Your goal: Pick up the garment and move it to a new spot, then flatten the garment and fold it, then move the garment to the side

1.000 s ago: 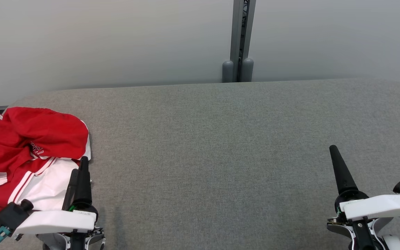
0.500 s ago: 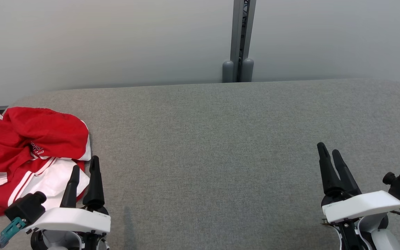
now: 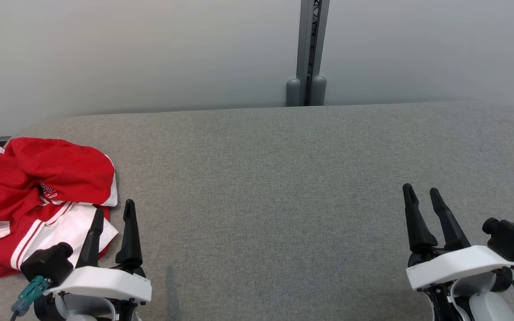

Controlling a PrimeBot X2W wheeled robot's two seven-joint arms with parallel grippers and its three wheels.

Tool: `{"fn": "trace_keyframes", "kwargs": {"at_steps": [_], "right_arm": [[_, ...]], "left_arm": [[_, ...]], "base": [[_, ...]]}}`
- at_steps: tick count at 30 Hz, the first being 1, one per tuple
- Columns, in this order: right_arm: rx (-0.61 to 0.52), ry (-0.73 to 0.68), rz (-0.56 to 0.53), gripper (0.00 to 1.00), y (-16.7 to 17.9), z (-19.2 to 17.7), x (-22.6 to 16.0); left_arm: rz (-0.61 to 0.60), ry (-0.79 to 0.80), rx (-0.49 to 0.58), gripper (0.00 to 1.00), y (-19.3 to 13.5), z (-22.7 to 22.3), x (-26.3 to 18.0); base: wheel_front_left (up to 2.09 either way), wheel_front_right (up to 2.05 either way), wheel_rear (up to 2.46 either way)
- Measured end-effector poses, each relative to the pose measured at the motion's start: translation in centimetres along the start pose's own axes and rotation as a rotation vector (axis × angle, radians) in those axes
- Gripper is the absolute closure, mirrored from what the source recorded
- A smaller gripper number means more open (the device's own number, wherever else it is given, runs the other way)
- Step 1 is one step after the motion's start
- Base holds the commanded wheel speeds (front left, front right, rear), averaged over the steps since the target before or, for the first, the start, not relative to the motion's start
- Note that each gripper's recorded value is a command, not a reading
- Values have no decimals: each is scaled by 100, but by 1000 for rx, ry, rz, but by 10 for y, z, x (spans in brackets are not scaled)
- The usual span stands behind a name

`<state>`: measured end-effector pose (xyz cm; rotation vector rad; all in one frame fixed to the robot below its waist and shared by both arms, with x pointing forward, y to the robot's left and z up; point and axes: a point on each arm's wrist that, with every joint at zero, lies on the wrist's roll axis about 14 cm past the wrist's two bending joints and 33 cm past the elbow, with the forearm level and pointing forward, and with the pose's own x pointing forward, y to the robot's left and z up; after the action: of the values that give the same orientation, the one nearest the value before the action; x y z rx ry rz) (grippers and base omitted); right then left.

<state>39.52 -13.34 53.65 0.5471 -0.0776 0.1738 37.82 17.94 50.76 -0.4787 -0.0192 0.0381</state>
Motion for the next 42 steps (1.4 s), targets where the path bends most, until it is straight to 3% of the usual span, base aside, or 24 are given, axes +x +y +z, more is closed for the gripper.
{"fn": "trace_keyframes", "kwargs": {"at_steps": [42], "right_arm": [[-356,-3,92,0,15,-8,6]], "left_arm": [[-95,-101,380,0,-26,11,-1]], "base": [[0,0,0]]}}
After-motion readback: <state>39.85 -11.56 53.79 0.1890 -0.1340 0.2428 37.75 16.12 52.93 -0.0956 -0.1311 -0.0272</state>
